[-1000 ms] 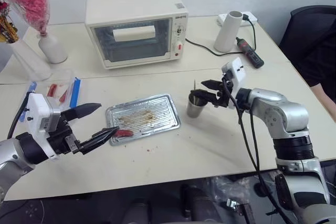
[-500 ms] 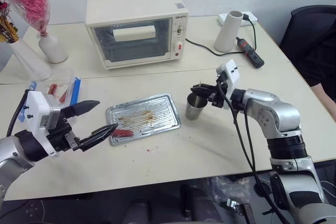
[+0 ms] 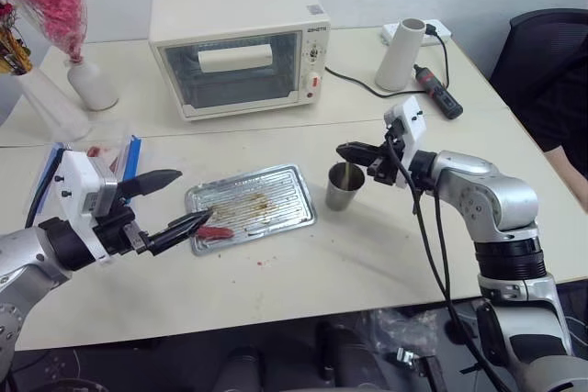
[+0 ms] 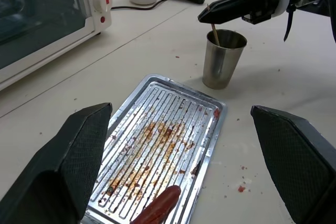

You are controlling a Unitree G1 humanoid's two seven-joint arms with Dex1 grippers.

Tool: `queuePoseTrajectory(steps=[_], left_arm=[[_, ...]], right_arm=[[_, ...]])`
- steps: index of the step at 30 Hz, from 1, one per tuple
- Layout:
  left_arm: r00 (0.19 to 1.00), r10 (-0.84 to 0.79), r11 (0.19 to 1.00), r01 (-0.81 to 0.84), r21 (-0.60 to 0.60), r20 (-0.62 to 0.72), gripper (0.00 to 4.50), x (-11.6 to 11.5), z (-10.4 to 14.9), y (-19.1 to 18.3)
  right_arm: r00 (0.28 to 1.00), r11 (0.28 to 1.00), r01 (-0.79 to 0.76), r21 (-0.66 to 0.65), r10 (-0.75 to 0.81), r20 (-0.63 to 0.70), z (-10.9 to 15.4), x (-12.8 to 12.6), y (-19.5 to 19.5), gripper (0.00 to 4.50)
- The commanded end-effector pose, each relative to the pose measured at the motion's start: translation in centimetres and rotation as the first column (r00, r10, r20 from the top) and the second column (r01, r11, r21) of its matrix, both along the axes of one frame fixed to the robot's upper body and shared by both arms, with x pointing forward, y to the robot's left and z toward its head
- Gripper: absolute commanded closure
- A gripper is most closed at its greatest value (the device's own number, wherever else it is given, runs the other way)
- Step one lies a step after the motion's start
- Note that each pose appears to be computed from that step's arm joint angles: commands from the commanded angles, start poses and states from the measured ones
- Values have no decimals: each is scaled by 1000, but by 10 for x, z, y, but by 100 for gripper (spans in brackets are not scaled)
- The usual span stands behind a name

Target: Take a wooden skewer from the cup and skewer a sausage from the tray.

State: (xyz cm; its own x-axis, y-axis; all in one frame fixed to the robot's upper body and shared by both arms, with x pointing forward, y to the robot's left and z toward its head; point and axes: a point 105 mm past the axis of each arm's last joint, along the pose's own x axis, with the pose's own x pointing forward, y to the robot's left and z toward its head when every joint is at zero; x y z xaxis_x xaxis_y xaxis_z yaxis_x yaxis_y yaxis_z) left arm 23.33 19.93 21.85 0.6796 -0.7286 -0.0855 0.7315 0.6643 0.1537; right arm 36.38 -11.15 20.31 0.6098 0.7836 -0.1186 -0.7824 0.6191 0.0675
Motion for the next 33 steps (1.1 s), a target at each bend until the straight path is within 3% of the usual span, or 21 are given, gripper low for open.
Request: queuePoseTrajectory(steps=[1,8,13,18,23,33], left_arm=[[999,-38,999,38,4,38,0,0,5,-7],[995,-87,996,88,-22,57,0,5,3,-25],[989,-79,993,90,-80,128,0,18,10,-39],[975,-66,985,97,-140,210,0,36,23,-55],[964,-61,982,105,-159,259,0,51,31,-68],[943,-43,970,118,-212,329,0,66,46,-82]], right_arm=[[994,999,-7,37,2,111,45,-6,-5,448],[987,977,-43,207,10,158,121,-11,-7,448],[997,886,-72,458,69,23,148,-13,13,448],[966,764,-13,646,176,-189,139,-6,49,448],[922,702,82,707,216,-321,124,-1,69,448],[878,650,147,746,261,-401,116,-4,84,448]])
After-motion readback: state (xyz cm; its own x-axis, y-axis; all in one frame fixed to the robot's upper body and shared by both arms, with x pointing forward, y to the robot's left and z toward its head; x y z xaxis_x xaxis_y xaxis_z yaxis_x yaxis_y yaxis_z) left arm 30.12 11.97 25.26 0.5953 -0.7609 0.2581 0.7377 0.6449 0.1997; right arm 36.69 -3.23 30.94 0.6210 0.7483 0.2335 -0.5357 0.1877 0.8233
